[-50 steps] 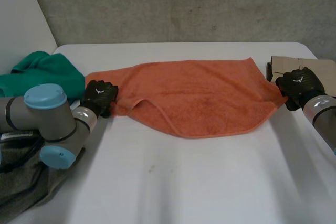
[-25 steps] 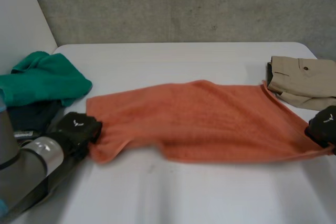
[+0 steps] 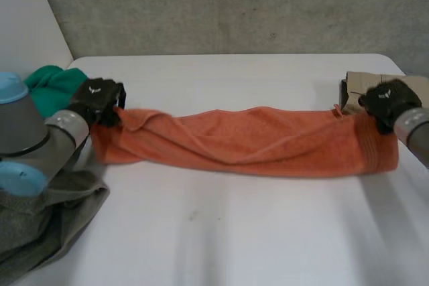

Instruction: Fold the laundry.

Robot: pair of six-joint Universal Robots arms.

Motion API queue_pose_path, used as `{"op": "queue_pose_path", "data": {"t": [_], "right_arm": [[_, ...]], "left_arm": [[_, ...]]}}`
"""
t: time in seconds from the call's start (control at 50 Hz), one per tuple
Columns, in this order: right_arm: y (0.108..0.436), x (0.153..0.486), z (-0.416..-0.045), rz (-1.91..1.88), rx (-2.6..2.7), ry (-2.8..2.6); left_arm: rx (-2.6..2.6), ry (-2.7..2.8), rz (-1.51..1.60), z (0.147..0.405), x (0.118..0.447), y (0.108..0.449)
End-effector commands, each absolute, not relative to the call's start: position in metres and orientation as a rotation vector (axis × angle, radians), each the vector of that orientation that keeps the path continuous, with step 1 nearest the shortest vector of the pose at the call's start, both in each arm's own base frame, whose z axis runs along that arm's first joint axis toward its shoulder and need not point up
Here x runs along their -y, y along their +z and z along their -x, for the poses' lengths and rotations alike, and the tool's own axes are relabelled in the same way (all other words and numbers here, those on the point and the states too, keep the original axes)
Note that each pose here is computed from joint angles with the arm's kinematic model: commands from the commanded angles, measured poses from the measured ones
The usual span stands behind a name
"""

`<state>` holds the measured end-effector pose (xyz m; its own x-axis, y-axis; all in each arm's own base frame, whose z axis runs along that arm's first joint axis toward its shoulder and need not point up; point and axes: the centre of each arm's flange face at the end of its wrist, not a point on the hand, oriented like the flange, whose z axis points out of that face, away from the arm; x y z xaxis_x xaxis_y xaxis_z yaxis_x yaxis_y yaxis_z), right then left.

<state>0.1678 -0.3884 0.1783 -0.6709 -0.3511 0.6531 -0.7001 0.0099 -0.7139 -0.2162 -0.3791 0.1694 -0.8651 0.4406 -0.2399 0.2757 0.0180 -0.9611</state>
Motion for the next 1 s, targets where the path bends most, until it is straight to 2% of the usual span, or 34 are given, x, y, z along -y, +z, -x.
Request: {"op": "queue_pose_path", "data": {"t": [0.02, 0.06, 0.12, 0.14, 0.16, 0.18, 0.2, 0.22, 0.3, 0.36, 0.44, 0.5, 0.74, 0.76, 0.84, 0.92, 1.0], "right_arm": [[0.169, 0.424, -0.184, -0.981, 1.871, 1.824], [0.174, 0.429, -0.188, -0.967, 1.838, 1.854], [0.214, 0.452, -0.201, -0.889, 1.649, 2.041], [0.228, 0.457, -0.203, -0.847, 1.595, 2.099], [0.262, 0.467, -0.204, -0.722, 1.477, 2.23], [0.281, 0.469, -0.203, -0.657, 1.414, 2.29], [0.301, 0.471, -0.202, -0.583, 1.35, 2.352], [0.336, 0.472, -0.196, -0.422, 1.241, 2.469], [0.393, 0.463, -0.179, -0.161, 1.039, 2.68], [0.402, 0.457, -0.181, -0.172, 1.017, 2.731], [0.387, 0.453, -0.191, -0.299, 1.112, 2.724], [0.365, 0.45, -0.198, -0.396, 1.225, 2.695], [0.263, 0.435, -0.21, -0.726, 1.692, 2.484], [0.246, 0.432, -0.209, -0.783, 1.762, 2.418], [0.207, 0.421, -0.202, -0.935, 1.922, 2.196], [0.185, 0.403, -0.189, -1.083, 2.045, 1.938], [0.18, 0.381, -0.168, -1.201, 2.145, 1.687]], "left_arm": [[2.097, 2.091, 0.627, 0.223, 0.411, 0.176], [2.058, 2.119, 0.625, 0.228, 0.414, 0.185], [1.862, 2.293, 0.633, 0.241, 0.427, 0.227], [1.786, 2.359, 0.623, 0.244, 0.432, 0.243], [1.617, 2.496, 0.595, 0.248, 0.439, 0.281], [1.507, 2.584, 0.56, 0.248, 0.442, 0.306], [1.44, 2.634, 0.538, 0.247, 0.443, 0.323], [1.266, 2.756, 0.451, 0.239, 0.444, 0.362], [0.975, 2.852, 0.195, 0.216, 0.436, 0.428], [0.936, 2.807, 0.137, 0.207, 0.432, 0.439], [1.032, 2.69, 0.199, 0.212, 0.432, 0.42], [1.145, 2.614, 0.274, 0.218, 0.434, 0.392], [1.637, 2.32, 0.381, 0.226, 0.431, 0.248], [1.709, 2.279, 0.404, 0.226, 0.427, 0.229], [1.882, 2.163, 0.479, 0.224, 0.41, 0.189], [2.023, 2.025, 0.583, 0.221, 0.387, 0.164], [2.146, 1.853, 0.688, 0.215, 0.355, 0.155]]}}
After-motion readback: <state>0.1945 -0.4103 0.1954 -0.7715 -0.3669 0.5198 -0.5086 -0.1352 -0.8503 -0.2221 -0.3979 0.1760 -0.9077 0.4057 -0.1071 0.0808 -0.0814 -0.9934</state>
